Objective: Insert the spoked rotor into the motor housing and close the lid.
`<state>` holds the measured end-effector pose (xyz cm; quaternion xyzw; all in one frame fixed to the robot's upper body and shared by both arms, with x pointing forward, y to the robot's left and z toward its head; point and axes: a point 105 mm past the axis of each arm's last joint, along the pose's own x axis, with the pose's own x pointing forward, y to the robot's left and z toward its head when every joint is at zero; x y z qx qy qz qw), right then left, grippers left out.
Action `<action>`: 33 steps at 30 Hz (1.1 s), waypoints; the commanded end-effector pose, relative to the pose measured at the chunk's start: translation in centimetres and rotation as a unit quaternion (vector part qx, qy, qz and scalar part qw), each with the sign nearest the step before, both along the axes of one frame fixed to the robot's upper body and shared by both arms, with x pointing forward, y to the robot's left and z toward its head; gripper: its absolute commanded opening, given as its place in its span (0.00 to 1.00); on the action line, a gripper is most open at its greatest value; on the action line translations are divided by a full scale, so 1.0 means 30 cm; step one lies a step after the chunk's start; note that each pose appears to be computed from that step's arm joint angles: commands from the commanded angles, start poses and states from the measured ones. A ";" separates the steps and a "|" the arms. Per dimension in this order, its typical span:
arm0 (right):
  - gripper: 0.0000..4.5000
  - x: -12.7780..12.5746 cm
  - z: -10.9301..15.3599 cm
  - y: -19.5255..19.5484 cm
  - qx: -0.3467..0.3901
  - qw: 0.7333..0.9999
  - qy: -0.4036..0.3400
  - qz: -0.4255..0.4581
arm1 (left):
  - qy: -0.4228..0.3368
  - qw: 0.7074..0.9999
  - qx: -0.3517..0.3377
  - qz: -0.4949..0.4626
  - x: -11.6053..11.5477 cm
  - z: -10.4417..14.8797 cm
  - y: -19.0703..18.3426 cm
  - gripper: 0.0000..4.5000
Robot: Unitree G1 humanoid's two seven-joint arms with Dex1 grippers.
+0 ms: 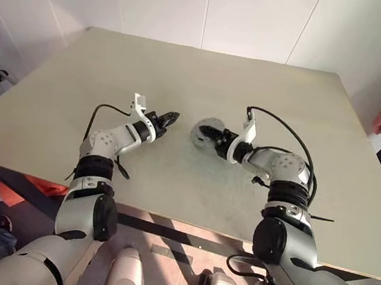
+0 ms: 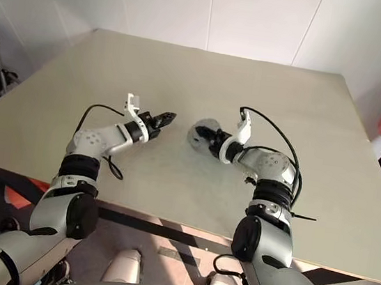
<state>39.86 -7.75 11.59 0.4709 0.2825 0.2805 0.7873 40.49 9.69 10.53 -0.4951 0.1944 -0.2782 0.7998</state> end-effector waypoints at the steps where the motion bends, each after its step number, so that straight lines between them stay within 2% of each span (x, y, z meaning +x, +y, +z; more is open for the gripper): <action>1: 0.51 0.039 0.214 0.073 0.073 0.995 -0.072 0.012 | -0.008 1.000 -0.006 0.010 -0.011 0.013 0.008 0.00; 4: 0.51 0.044 0.267 0.133 0.092 0.993 -0.074 0.028 | -0.017 0.999 -0.049 0.013 -0.033 0.030 0.013 0.00; 9: 0.50 0.039 0.241 0.206 0.080 0.994 -0.054 0.054 | -0.068 0.990 -0.123 0.015 -0.081 0.114 0.027 0.35; 15: 0.50 0.035 0.179 0.228 0.047 0.996 -0.027 0.071 | -0.075 0.978 -0.192 -0.023 -0.139 0.156 0.031 0.79; 19: 0.50 0.037 0.171 0.231 0.040 0.996 -0.027 0.074 | -0.069 0.977 -0.199 -0.033 -0.160 0.144 0.037 0.79; 24: 0.50 0.034 0.158 0.230 0.030 0.996 -0.027 0.077 | -0.082 0.969 -0.229 -0.047 -0.174 0.174 0.042 0.79; 29: 0.50 0.040 0.177 0.218 0.031 0.996 -0.035 0.072 | -0.052 0.974 -0.218 -0.040 -0.139 0.140 0.027 0.79; 33: 0.50 0.042 0.186 0.211 0.033 0.996 -0.038 0.069 | -0.041 0.974 -0.219 -0.041 -0.142 0.113 0.025 0.79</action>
